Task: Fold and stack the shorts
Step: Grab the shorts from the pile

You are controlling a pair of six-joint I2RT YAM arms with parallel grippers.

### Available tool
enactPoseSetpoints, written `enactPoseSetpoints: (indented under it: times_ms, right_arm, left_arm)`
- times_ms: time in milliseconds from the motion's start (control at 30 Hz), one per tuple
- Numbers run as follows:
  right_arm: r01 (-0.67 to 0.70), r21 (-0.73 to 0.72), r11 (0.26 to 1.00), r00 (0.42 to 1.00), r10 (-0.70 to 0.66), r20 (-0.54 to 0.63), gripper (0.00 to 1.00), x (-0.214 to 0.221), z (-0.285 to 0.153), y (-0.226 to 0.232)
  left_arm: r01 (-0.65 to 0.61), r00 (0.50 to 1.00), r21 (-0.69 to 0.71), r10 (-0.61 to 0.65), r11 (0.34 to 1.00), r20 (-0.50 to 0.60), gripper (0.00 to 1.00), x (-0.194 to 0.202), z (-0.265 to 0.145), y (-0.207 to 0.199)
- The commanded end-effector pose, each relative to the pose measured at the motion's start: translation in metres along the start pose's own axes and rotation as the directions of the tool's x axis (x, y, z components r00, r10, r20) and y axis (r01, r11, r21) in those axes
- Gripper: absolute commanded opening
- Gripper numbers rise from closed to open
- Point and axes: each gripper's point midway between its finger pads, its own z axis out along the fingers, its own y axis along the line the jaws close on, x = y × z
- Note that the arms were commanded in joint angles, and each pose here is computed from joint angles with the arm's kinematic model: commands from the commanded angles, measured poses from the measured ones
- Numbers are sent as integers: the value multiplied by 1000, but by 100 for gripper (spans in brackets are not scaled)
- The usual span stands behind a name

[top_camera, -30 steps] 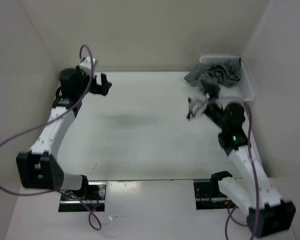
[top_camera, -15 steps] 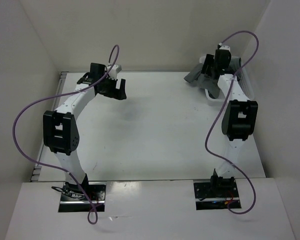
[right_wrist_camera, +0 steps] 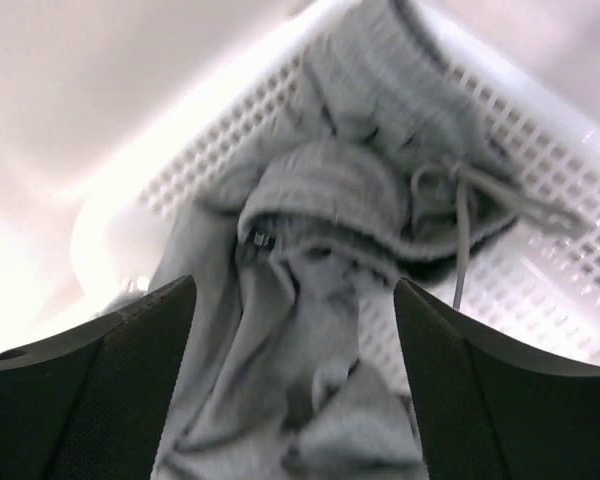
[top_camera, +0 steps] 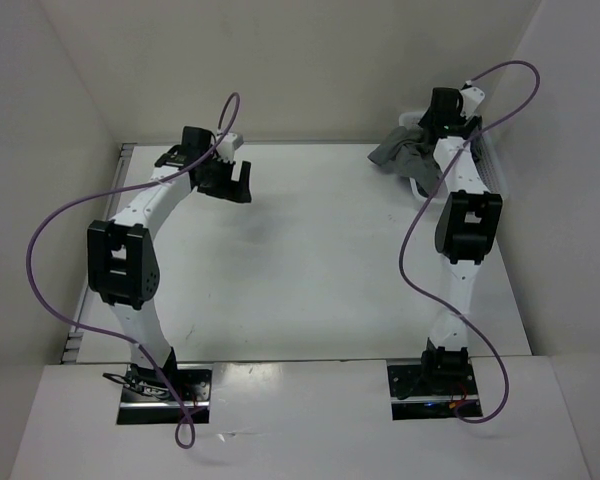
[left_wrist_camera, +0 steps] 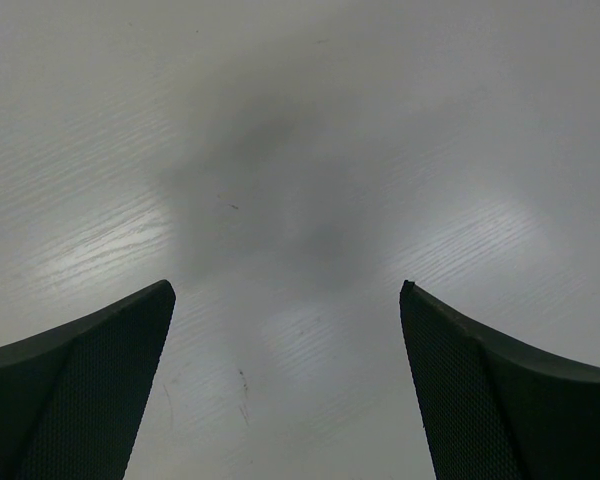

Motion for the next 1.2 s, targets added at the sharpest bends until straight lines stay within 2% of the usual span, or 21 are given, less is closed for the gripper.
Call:
enactPoseSetpoints:
  times_ms: [0,200,400,467,500,567,600,633,667,733,767,967,1033,1167]
  right_arm:
    - [-92,85,992,989,82,121,85,-32,18,-16]
    - [-83,119,989,991,69,114,95,-11,52,-19]
    - [-23,148,989,997,11,78,96,11,67,-30]
    - [-8,144,990,998,-2,66,88,19,71,-30]
    - [-8,144,990,998,-2,65,75,20,71,-30]
    - [20,145,989,998,-27,49,58,23,74,-36]
    - [25,140,990,999,-31,38,39,27,74,-36]
    - [34,140,990,999,-40,37,30,27,74,-37]
    - [54,122,991,998,-56,18,14,33,75,-35]
    - [73,92,993,997,-74,5,3,31,71,-30]
    - [70,74,995,998,-70,5,0,26,67,-27]
    - [71,-8,997,997,-71,-7,0,12,42,-4]
    - [59,-45,997,998,-58,20,0,-8,26,9]
    - [30,-85,996,999,-28,29,0,-16,-10,36]
  left_arm:
    - [-6,1000,-14,6,1000,-1,100,-4,2,2]
    - [1,999,-32,-3,999,-51,100,10,10,5]
    - [8,997,-50,-12,999,-82,100,18,11,8]
    - [6,997,-51,-9,999,-73,100,15,10,8]
    - [6,997,-51,-9,999,-73,100,15,10,8]
    - [6,997,-51,-9,999,-73,100,15,10,8]
    - [6,997,-51,-9,999,-73,100,15,10,8]
    - [6,997,-51,-9,999,-73,100,15,10,8]
    - [5,997,-60,-9,998,-74,100,15,10,10]
    - [5,997,-60,-9,998,-74,100,15,10,10]
    - [5,997,-60,-9,998,-74,100,15,10,10]
    - [5,997,-51,-9,999,-72,100,17,10,8]
    - [0,999,-43,-2,999,-51,100,11,6,5]
    - [-10,1000,-45,9,999,-16,100,5,-3,3]
